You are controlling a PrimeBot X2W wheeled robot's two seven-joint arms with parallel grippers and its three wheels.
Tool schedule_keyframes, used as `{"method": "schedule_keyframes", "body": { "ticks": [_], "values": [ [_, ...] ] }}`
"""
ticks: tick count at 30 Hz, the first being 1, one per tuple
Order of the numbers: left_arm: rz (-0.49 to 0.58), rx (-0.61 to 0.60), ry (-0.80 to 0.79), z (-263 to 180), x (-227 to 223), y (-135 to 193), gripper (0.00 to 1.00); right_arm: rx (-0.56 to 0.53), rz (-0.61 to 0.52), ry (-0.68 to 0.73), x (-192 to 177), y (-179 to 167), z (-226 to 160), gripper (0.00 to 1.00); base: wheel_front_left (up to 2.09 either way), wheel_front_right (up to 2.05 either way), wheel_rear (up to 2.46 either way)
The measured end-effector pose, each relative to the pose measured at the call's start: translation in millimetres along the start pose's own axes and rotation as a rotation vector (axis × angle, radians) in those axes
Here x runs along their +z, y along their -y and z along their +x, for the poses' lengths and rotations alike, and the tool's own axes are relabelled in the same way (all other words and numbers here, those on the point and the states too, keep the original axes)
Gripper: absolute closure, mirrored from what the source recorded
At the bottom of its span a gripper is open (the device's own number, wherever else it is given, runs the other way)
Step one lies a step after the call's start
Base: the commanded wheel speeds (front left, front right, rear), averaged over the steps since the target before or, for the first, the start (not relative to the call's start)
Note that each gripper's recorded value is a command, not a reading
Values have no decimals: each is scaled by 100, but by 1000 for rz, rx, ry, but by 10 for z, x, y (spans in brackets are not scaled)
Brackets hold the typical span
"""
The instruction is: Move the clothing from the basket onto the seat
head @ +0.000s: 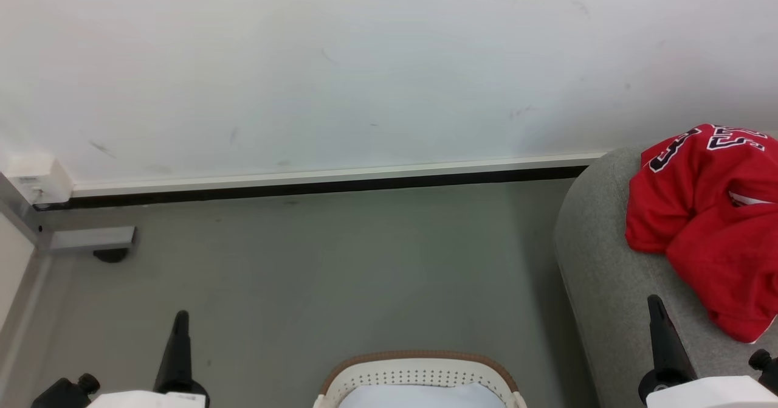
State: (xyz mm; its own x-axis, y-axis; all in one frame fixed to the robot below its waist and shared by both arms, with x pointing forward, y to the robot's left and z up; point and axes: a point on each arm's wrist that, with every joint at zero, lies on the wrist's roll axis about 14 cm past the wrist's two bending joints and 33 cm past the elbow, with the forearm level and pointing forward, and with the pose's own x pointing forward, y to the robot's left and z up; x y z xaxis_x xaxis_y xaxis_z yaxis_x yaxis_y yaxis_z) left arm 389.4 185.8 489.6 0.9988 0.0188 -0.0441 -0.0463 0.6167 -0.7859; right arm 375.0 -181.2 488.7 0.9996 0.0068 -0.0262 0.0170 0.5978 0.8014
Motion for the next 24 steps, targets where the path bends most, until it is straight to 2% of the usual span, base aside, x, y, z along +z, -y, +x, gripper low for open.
{"method": "schedule_keyframes", "body": {
  "ticks": [24],
  "values": [
    [-252,7,-7,11,62,8,100,-11,243,13,115,19,48,100,0,0,0]
  ]
}}
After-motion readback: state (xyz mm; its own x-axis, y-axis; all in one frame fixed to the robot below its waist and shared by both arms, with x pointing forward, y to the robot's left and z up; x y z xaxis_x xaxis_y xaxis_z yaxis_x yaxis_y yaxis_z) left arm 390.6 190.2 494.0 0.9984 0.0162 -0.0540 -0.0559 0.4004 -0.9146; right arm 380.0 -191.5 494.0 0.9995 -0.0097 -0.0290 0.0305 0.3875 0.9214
